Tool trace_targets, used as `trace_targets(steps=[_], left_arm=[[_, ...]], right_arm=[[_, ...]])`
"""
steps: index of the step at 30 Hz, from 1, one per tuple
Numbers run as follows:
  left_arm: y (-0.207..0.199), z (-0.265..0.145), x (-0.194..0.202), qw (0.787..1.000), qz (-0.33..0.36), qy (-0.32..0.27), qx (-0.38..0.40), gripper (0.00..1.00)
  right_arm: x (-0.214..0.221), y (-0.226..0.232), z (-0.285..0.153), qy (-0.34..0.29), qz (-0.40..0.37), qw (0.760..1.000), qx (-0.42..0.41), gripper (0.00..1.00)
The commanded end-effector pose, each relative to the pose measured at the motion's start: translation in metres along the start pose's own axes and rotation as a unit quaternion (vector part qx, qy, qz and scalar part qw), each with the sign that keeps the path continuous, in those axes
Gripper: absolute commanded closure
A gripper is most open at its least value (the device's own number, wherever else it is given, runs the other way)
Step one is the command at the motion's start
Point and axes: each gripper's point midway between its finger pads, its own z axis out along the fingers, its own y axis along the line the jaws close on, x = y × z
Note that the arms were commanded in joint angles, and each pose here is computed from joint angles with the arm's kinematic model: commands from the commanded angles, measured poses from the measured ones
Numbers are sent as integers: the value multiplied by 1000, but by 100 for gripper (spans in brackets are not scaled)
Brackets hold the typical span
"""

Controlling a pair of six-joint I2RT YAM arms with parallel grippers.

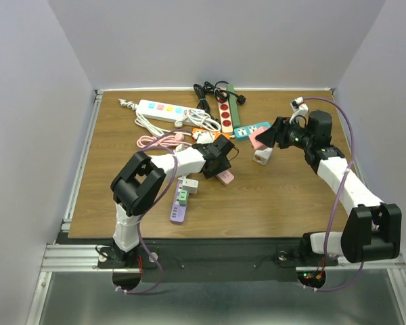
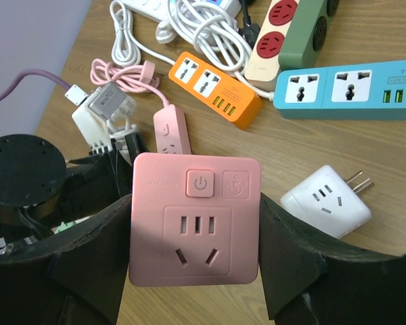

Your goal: Insert the plug

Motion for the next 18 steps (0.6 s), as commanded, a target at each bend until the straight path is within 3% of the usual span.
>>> trace_targets(steps=[1, 10, 18], left_arm=[[74, -13, 55, 981, 157, 83, -83, 100], [105, -51, 100, 950, 286, 111, -63, 100], [112, -89, 164, 903, 413, 117, -21, 100]], right_arm=[[-14, 15, -7, -26, -25, 999, -24, 100], [3, 11, -10, -14, -15, 1000, -20, 100], [17, 9, -10, -1, -8, 1000, -21, 100]])
